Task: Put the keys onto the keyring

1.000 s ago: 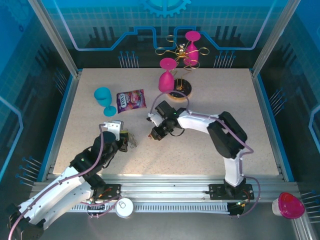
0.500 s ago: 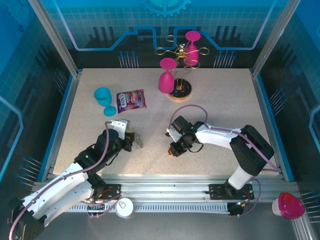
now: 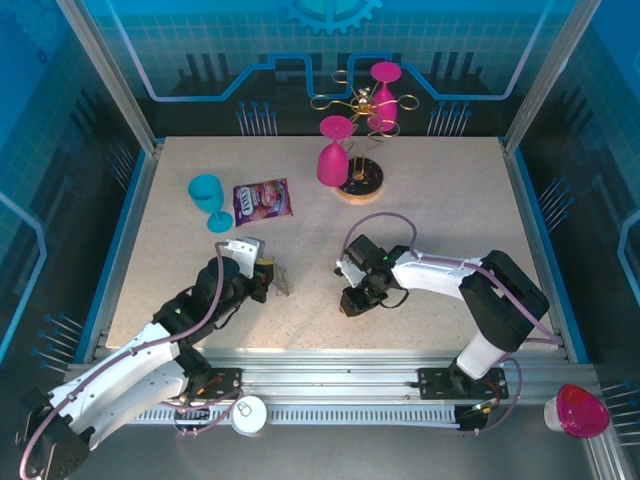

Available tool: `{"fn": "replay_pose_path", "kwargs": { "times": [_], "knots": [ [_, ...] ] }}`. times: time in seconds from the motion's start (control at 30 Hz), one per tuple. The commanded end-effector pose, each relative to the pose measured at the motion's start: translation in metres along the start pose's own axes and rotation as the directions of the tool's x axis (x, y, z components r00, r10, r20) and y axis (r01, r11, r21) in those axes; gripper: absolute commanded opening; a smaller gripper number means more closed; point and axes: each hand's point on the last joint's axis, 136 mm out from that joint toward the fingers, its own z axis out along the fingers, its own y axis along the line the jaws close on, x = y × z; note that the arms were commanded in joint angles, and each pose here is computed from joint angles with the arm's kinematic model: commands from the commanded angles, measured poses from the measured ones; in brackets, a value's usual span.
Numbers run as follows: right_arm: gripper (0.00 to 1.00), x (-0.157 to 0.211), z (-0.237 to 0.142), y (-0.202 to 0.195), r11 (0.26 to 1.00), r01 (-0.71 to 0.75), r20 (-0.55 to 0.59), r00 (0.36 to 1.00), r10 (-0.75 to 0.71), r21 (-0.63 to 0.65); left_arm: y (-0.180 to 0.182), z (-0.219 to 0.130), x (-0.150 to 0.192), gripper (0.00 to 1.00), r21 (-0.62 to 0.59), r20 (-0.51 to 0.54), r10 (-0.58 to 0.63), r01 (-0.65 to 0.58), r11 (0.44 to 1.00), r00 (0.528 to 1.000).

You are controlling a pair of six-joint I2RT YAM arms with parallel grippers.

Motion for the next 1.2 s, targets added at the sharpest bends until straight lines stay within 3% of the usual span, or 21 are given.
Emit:
{"fn": "replay_pose_path", "kwargs": {
  "times": [0.0, 0.23, 0.4, 0.63, 1.17],
  "knots": [
    [0.25, -0.007, -0.010, 0.005, 0.999, 0.001, 0.020, 1.000, 0.000, -0.033, -0.006, -0.001, -0.005, 0.00, 0.036, 0.033, 0.012, -0.013, 0.999, 0.999],
    [0.31, -0.015, -0.022, 0.012, 0.998, 0.026, 0.033, 0.999, -0.025, -0.052, -0.008, -0.002, -0.006, 0.00, 0.044, 0.033, 0.014, -0.015, 0.999, 0.999],
    [0.35, -0.009, -0.037, 0.008, 0.996, 0.087, 0.017, 0.996, -0.087, 0.005, -0.009, -0.002, -0.006, 0.00, 0.048, 0.031, 0.012, -0.013, 0.999, 0.999],
    [0.28, -0.009, -0.029, 0.008, 0.988, 0.155, -0.093, 0.984, -0.154, 0.003, -0.009, -0.002, -0.006, 0.00, 0.050, 0.029, 0.014, -0.016, 0.999, 0.999],
    [0.26, -0.012, -0.009, 0.009, 0.981, 0.179, -0.158, 0.974, -0.165, 0.079, -0.009, -0.003, -0.005, 0.00, 0.048, 0.026, 0.017, -0.018, 0.999, 1.000]
  ]
}}
